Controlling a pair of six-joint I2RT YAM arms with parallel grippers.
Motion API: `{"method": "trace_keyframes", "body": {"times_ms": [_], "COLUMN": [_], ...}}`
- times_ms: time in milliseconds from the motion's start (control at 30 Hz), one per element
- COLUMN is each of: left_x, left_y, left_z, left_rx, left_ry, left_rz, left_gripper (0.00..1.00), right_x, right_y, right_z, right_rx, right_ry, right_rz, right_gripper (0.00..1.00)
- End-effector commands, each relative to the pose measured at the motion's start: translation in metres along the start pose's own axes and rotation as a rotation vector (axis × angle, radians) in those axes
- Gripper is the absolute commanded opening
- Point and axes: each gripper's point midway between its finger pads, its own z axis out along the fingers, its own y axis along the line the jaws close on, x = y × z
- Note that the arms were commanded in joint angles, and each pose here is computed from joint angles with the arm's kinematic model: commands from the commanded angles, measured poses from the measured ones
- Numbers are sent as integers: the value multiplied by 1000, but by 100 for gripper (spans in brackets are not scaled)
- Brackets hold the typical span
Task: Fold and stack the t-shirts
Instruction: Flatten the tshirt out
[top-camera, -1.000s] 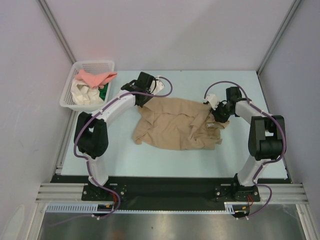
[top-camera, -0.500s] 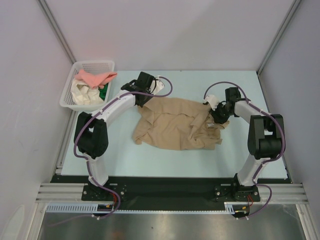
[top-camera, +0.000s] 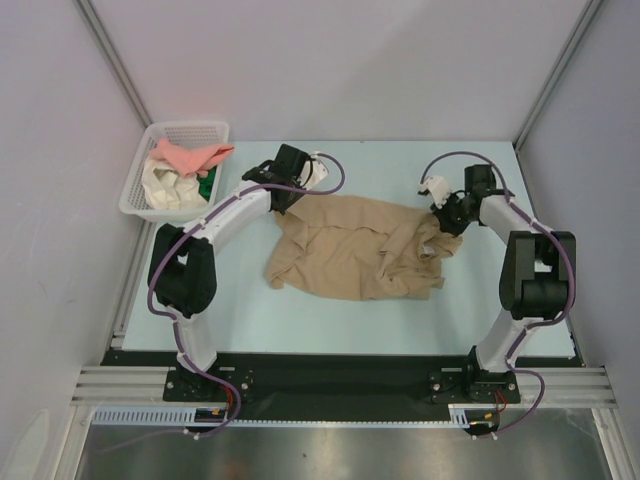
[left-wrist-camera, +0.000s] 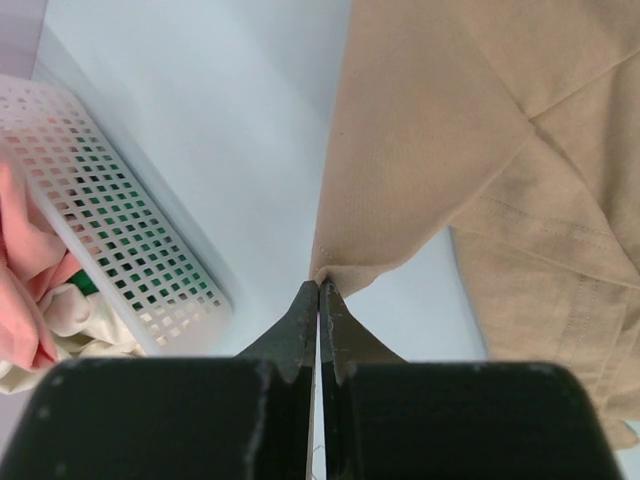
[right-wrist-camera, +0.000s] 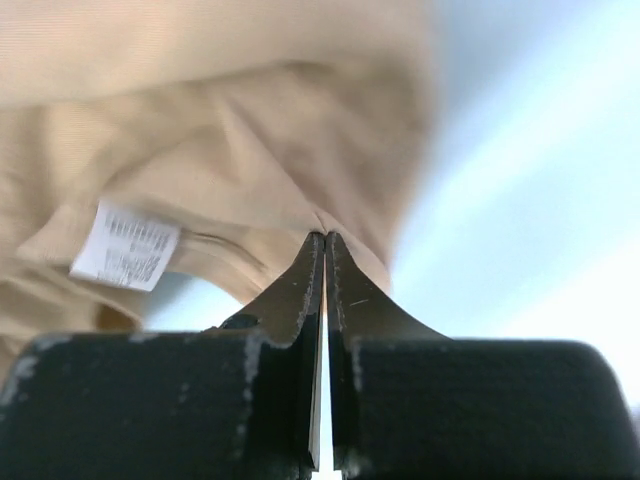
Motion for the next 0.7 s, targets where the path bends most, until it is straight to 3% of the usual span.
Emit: {"method": "trace_keyframes", "body": {"times_ms": [0,400,567,667], "left_x": [-5,-15,-26,-29], "left_y": [20,38,42,43], "left_z": [-9,-7,-5,-5], "left_rx": [-95,-160,-163,-165], "left_ry": [-24,-29,-41,-43], "left_rz": [5,19,14,16], "left_gripper": [0,0,0,0], "right_x": [-25,14,9,-8], "right_y": [-56,-129,-125,-108], "right_z": [-46,-44,-59,-87], "right_rx": [176,299,313,320], "right_ry": [-101,-57,-68,-141], "right_rz": [19,163,128,49], "right_gripper": [0,0,46,55]}}
